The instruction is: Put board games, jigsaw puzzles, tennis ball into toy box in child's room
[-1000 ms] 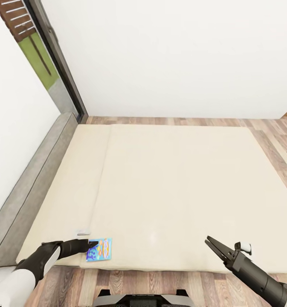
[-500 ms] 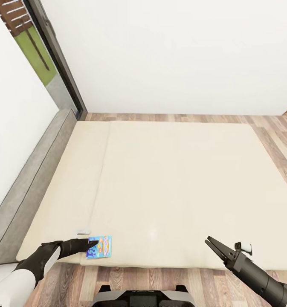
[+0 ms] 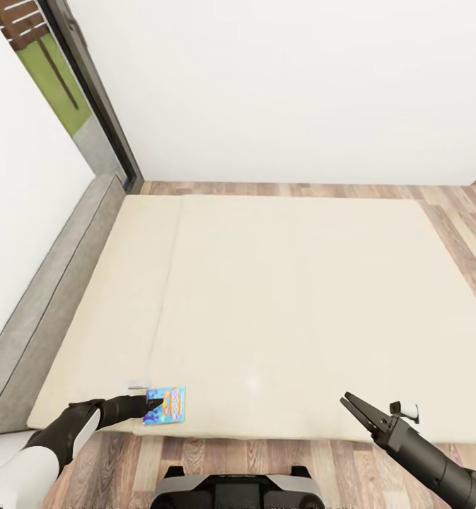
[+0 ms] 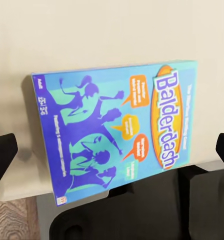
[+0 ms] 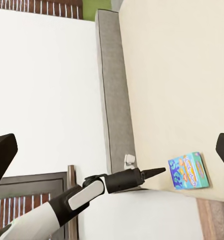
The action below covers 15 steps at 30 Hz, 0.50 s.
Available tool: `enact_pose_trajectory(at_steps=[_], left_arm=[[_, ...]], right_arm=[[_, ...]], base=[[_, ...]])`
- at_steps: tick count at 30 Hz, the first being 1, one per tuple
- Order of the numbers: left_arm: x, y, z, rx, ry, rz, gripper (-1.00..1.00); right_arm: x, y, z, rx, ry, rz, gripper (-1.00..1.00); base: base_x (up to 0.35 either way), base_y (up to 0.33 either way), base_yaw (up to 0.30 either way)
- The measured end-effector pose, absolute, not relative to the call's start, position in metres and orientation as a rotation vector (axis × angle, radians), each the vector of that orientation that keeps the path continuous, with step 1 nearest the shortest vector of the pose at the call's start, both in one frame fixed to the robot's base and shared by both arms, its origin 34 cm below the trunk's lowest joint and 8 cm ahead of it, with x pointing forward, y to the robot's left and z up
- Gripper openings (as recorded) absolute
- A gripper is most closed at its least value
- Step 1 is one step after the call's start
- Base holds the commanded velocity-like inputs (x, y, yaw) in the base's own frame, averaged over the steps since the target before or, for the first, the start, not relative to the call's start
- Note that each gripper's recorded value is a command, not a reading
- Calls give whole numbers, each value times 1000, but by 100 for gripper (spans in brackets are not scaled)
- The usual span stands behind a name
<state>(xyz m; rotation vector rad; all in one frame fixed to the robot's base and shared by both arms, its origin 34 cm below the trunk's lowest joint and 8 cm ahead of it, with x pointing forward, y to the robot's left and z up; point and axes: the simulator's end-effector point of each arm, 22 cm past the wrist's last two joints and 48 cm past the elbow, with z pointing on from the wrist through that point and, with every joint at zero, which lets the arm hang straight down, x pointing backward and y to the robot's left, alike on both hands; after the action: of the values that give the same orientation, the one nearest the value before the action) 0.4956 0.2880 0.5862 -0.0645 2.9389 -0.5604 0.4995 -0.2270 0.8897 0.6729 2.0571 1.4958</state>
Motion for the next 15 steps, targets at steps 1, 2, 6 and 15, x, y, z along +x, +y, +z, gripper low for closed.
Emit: enact_pose_trajectory(at_steps=[1,2,6,15], left_arm=[[495,288,586,-65,2941,-561,100],[494,288,585,-66,2942,-561,100],[492,288,582,-68,2948,-562,100],[487,288,577,-76,2959,-563,100]], right_arm=[[499,-227,889,676,2057,1496,100],[499,-227,888,678,2058,1496,100],[498,-226,886,685,2062,1497,100],[497,-228,880,691,2078,1494,100]], base=[[0,0,0],[0,0,0],[0,0,0],[0,0,0]])
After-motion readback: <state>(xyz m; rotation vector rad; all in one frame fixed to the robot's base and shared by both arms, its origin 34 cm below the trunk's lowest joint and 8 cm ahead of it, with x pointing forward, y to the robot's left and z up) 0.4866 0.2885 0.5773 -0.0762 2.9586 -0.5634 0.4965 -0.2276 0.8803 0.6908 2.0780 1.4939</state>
